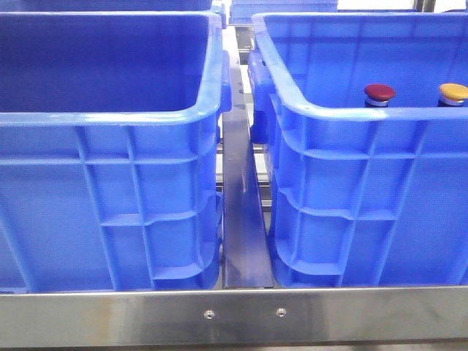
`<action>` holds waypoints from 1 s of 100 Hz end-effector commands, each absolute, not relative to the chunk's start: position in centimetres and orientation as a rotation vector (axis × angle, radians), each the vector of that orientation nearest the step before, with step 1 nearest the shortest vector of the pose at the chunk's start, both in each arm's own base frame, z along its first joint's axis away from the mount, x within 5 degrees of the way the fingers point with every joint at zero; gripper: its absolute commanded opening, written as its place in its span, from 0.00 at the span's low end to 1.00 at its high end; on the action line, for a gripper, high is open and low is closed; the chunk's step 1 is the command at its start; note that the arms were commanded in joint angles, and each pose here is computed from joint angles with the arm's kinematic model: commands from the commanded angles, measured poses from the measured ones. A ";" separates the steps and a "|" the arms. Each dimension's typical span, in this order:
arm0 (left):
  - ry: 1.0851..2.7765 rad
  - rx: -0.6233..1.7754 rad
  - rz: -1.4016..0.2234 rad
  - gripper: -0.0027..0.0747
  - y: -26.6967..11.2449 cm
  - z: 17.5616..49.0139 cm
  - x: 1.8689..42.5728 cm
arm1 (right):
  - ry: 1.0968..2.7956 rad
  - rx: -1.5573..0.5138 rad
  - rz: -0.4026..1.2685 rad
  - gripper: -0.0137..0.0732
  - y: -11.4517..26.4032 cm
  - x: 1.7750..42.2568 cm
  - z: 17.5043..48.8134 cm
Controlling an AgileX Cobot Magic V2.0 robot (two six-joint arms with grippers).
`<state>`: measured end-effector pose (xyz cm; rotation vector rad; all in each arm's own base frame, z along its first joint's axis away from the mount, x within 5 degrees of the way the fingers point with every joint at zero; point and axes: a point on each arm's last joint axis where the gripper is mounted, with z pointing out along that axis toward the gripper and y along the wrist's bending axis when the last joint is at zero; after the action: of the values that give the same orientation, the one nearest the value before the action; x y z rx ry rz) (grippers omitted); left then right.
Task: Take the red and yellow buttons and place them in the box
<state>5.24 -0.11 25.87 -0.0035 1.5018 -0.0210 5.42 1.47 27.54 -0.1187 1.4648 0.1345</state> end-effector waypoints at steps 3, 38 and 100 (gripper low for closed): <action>1.414 -0.027 -0.025 0.01 0.0 25.3 5.1 | 1.433 -0.100 0.114 0.05 1.2 5.4 28.5; 1.458 -0.020 -0.013 0.01 0.0 20.9 5.4 | 1.440 -0.109 0.121 0.05 1.3 5.4 28.5; 1.458 -0.016 -0.009 0.01 0.0 20.9 5.4 | 1.440 -0.109 0.121 0.05 1.3 5.4 28.5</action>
<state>5.60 0.03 20.61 -0.0078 1.5591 -0.0007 5.41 1.58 27.44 -0.1306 1.4730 0.1422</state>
